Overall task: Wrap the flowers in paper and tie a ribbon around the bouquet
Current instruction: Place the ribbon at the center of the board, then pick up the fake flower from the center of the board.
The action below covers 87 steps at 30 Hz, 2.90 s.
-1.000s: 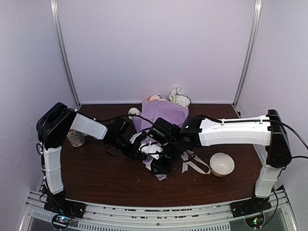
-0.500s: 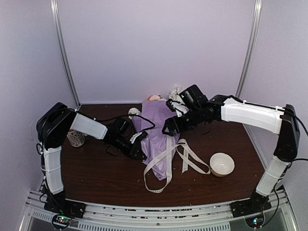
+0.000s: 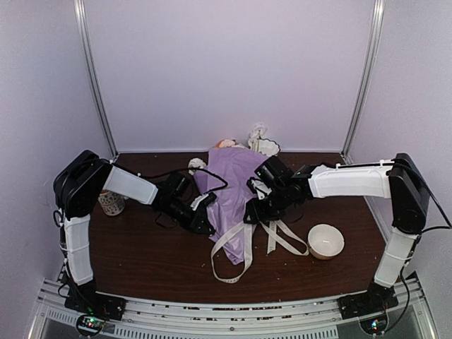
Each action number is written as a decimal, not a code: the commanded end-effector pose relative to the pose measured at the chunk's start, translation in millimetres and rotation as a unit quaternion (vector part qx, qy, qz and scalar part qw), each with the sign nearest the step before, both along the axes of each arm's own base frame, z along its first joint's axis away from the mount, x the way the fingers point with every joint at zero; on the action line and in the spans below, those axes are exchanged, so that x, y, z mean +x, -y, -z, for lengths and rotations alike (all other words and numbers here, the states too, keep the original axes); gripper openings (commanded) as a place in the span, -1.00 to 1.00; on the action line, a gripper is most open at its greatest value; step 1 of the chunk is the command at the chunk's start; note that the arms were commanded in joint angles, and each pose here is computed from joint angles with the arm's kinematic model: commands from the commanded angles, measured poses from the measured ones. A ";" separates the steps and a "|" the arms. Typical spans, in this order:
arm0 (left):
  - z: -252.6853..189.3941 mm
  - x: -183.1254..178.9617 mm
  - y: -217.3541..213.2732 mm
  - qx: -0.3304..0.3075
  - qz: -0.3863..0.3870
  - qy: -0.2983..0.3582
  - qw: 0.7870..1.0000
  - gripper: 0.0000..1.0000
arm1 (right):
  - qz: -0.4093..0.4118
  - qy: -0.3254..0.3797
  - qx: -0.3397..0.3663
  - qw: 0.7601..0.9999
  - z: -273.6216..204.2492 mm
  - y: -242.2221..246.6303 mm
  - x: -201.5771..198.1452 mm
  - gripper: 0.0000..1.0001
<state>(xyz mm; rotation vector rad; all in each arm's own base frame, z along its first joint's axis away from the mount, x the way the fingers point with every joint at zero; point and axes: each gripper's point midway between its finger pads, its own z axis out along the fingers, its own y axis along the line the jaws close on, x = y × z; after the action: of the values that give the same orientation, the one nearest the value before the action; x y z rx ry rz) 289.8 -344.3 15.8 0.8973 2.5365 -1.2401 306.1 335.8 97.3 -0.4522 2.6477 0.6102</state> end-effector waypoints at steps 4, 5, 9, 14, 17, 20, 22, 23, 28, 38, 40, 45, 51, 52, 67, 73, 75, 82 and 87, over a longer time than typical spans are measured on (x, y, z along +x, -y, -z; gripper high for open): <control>29.5 7.8 -15.0 0.057 -0.020 0.008 0.998 -1.00 | -0.029 -0.065 -0.033 0.997 46.8 -2.0 -33.7 -0.24; 30.3 7.1 -15.4 0.058 -0.021 0.006 0.998 -1.00 | -0.032 -0.064 -0.029 0.997 46.3 -4.1 -34.6 -0.39; 30.1 6.8 -15.4 0.058 -0.020 0.006 0.998 -1.00 | -0.041 -0.072 -0.024 0.996 46.9 -7.0 -41.7 -0.80; 28.9 8.0 -15.1 0.057 -0.020 0.009 0.998 -1.00 | -0.053 -0.095 -0.015 0.994 49.2 -4.5 -57.8 -1.00; 29.0 8.4 -15.3 0.058 -0.020 0.010 0.998 -1.00 | -0.086 -0.103 -0.007 0.991 45.3 -5.9 -72.0 -1.00; 28.8 9.1 -15.1 0.059 -0.020 0.012 0.998 -1.00 | -0.139 -0.132 -0.009 0.981 47.8 -11.3 -98.5 -1.00; 29.3 9.0 -15.3 0.060 -0.020 0.012 0.998 -1.00 | -0.176 -0.149 -0.021 0.973 51.4 -15.4 -118.9 -1.00; 28.8 9.2 -15.1 0.060 -0.020 0.013 0.998 -1.00 | -0.185 -0.151 -0.030 0.971 51.9 -15.6 -124.5 -1.00; 28.3 10.9 -15.8 0.063 -0.019 0.018 0.998 -1.00 | -0.234 -0.163 -0.039 0.958 40.9 -10.9 -139.6 -1.00; 29.6 12.5 -18.4 0.071 -0.017 0.024 0.997 -1.00 | -0.364 -0.144 0.052 0.919 -39.8 -29.1 -169.8 -1.00; 29.4 13.3 -18.7 0.071 -0.018 0.024 0.997 -1.00 | -0.367 -0.131 0.062 0.919 -53.0 -34.6 -165.6 -1.00; 30.3 12.1 -19.0 0.072 -0.017 0.023 0.997 -1.00 | -0.264 -0.055 -0.013 0.963 -45.0 -17.2 -101.5 -0.96; 31.7 11.1 -19.1 0.071 -0.019 0.019 0.997 -1.00 | -0.020 -0.062 0.012 0.998 -18.0 32.8 16.9 -0.71; 31.4 11.1 -19.1 0.071 -0.019 0.020 0.997 -1.00 | 0.000 -0.051 0.026 0.998 -19.6 35.6 32.8 -0.58; 37.6 9.2 -19.1 0.070 -0.020 0.010 0.997 -1.00 | 0.079 -0.061 0.116 0.988 18.5 26.4 127.6 1.00; 38.8 9.6 -18.6 0.071 -0.020 0.009 0.997 -1.00 | 0.031 -0.087 0.159 0.983 28.8 9.6 112.5 1.00; 39.4 10.1 -19.0 0.072 -0.021 0.008 0.997 -1.00 | 0.009 -0.087 0.187 0.978 22.9 2.5 105.5 1.00; 42.6 10.3 -19.6 0.075 -0.024 0.003 0.997 -1.00 | -0.025 -0.092 0.195 0.976 28.1 -10.9 94.5 1.00; 43.5 10.9 -20.5 0.076 -0.025 0.003 0.997 -1.00 | -0.055 -0.101 0.203 0.972 30.4 -31.3 79.9 1.00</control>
<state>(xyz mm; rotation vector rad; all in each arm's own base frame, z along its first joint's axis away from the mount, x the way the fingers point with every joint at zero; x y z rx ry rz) 297.9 -346.2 15.1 0.9274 2.5137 -1.2034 399.3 341.7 59.6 -0.3125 2.6356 1.1731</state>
